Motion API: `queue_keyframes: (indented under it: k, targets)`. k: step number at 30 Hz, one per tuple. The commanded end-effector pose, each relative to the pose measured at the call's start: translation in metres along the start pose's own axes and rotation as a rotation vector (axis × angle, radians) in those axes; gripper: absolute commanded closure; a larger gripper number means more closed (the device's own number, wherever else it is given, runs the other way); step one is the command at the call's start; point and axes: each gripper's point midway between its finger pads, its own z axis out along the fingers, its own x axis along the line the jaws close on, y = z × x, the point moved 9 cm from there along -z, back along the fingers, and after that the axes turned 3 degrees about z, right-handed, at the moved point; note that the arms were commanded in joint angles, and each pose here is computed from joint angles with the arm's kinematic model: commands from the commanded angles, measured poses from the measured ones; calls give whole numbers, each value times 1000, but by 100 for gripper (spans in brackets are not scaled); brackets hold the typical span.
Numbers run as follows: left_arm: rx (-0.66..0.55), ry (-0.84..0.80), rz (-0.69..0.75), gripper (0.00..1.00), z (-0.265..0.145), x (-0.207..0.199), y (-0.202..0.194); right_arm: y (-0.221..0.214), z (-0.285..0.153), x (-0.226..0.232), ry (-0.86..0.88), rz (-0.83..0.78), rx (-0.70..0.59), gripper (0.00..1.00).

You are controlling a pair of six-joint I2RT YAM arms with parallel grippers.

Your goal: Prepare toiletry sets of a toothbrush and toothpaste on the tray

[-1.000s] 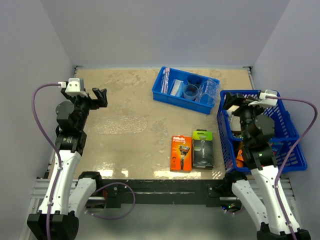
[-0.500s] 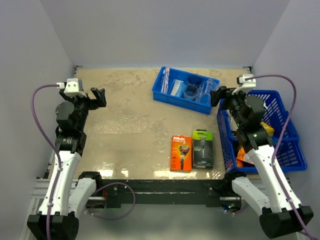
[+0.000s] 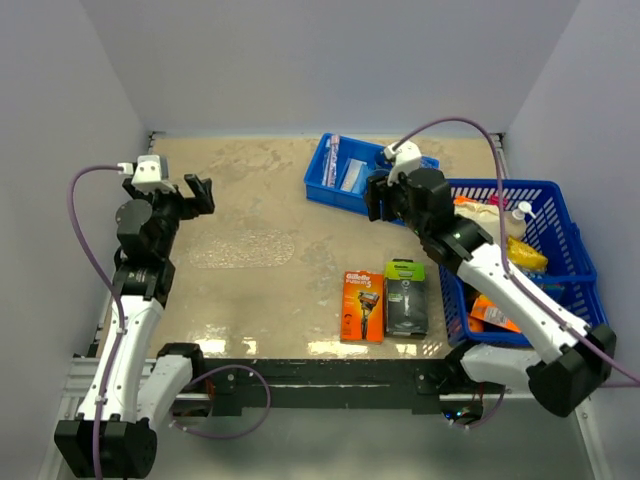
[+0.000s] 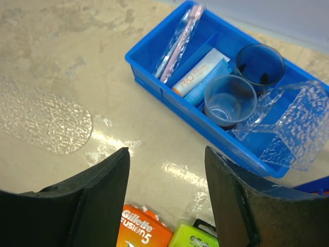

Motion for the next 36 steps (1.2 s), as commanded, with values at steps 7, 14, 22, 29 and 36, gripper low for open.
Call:
queue_keyframes:
  k: [7,14,22,29,36]
  targets:
    - [29,-21,-31,0,9,-3,-3,-2,68,13,-47,-53,151,49]
    - [14,-13,-16,0,6,-2,0,-1,105,-17,-27,40,193,52]
    - [12,-40,-17,0,6,-6,-1,-6,130,-22,-82,0,252,53]
    - [17,-50,-17,0,6,-8,-2,-17,147,-24,-131,-25,290,56]
    - [19,-71,-15,0,7,-11,-2,-27,158,-27,-214,-65,311,58]
